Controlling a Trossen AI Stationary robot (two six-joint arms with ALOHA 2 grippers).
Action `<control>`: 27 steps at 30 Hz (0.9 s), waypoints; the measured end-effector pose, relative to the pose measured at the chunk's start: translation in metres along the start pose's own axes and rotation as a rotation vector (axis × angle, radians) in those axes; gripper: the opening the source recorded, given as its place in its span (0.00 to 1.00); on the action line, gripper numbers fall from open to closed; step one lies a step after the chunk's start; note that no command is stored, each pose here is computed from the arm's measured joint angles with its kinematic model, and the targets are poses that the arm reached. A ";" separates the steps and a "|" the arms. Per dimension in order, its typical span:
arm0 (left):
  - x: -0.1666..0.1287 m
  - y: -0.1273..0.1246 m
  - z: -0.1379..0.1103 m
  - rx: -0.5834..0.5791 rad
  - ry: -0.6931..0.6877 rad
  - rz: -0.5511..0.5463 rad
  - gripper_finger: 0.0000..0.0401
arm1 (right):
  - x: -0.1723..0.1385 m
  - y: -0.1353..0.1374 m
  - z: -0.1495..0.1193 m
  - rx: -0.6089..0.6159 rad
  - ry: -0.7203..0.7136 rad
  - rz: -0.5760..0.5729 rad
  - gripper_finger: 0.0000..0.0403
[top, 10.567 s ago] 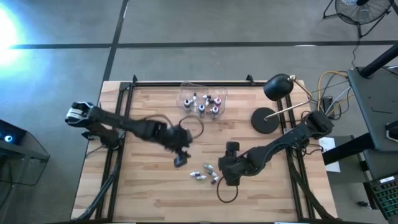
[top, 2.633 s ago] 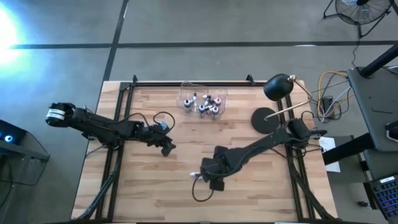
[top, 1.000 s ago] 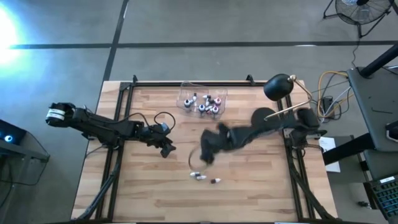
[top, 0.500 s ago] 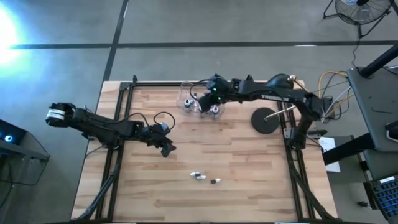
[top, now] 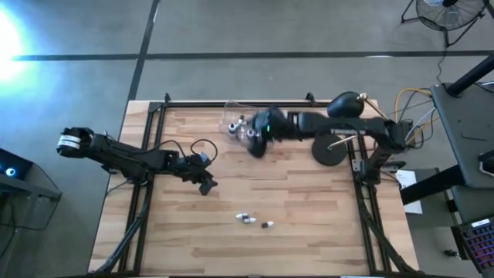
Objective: Pick & Place food coloring
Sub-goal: Put the small red food coloring bottle into the transparent bin
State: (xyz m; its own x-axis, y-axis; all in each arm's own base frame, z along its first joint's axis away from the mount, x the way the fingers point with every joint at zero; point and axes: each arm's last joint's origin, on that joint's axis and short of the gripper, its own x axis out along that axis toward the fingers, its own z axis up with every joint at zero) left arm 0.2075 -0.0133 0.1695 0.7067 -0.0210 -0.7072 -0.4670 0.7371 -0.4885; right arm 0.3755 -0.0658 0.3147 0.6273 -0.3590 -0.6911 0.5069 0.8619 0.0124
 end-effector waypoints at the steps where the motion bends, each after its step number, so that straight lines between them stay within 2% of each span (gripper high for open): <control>1: 0.000 0.000 0.000 0.008 0.000 0.000 0.54 | -0.006 0.010 -0.005 -0.071 0.022 0.030 0.53; 8: 0.000 0.001 0.001 0.054 -0.037 0.038 0.54 | -0.036 0.088 -0.074 -0.410 0.329 0.208 0.53; 12: 0.000 0.001 0.002 0.059 -0.046 0.040 0.54 | -0.043 0.131 -0.113 -0.549 0.371 0.277 0.53; 16: 0.000 0.001 0.001 0.059 -0.047 0.039 0.54 | -0.034 0.162 -0.138 -0.555 0.370 0.314 0.53; 20: 0.000 0.001 0.001 0.053 -0.046 0.040 0.54 | -0.019 0.185 -0.167 -0.555 0.441 0.317 0.53; 27: 0.000 0.001 0.001 0.025 -0.044 0.038 0.54 | -0.007 0.208 -0.204 -0.525 0.544 0.328 0.53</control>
State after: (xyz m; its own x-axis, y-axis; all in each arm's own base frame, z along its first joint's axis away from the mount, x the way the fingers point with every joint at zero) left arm 0.2078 -0.0118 0.1695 0.7119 0.0365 -0.7013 -0.4809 0.7531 -0.4489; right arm 0.3555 0.1890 0.1751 0.2527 0.0475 -0.9664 -0.0790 0.9965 0.0283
